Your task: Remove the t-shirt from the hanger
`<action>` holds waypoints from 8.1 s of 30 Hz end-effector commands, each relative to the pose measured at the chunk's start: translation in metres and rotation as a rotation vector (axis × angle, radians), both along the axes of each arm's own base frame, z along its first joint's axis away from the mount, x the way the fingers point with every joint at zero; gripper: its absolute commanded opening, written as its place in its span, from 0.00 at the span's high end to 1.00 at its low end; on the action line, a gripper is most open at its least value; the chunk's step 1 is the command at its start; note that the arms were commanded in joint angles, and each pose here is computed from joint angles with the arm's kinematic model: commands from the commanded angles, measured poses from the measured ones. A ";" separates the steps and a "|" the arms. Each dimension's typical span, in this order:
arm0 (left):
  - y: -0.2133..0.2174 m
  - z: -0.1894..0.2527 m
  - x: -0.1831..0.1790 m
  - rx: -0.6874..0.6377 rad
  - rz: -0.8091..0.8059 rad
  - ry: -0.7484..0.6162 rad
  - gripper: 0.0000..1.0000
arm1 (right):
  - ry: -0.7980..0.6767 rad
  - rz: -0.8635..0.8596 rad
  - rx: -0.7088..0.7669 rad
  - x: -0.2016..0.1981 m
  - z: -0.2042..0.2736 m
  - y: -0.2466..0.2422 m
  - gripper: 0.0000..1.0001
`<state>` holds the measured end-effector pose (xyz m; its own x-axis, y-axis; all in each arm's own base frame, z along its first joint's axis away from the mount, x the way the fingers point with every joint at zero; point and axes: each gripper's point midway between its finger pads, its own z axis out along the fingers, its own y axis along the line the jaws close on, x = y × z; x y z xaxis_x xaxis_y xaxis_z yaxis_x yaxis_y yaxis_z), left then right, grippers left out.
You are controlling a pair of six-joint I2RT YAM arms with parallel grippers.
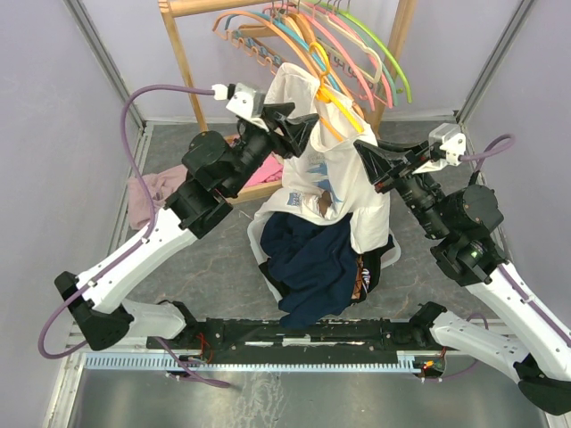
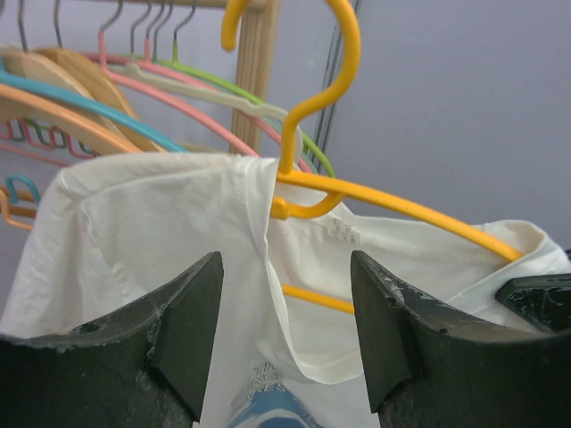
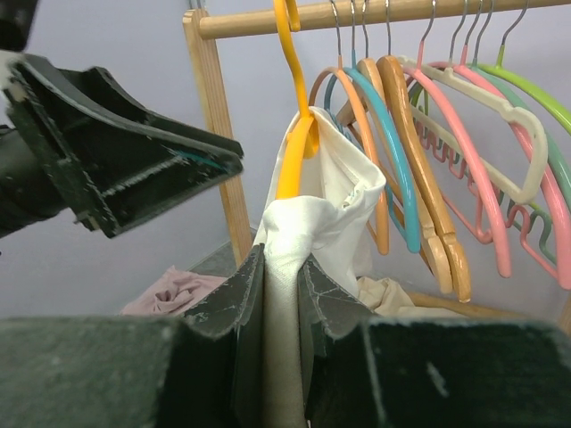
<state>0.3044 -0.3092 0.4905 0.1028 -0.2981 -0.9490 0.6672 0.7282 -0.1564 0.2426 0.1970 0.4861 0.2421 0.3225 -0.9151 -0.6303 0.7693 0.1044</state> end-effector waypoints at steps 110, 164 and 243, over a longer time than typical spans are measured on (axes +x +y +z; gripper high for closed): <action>0.050 0.130 0.032 -0.027 0.355 -0.199 0.97 | 0.405 -0.131 -0.207 -0.017 -0.163 -0.043 0.96; -0.016 0.046 0.026 0.178 0.179 -0.160 0.97 | 0.226 0.061 -0.212 0.006 0.013 0.020 0.42; 0.005 -0.126 0.042 0.093 0.402 0.130 0.09 | 0.123 0.031 -0.066 -0.018 0.037 -0.009 0.98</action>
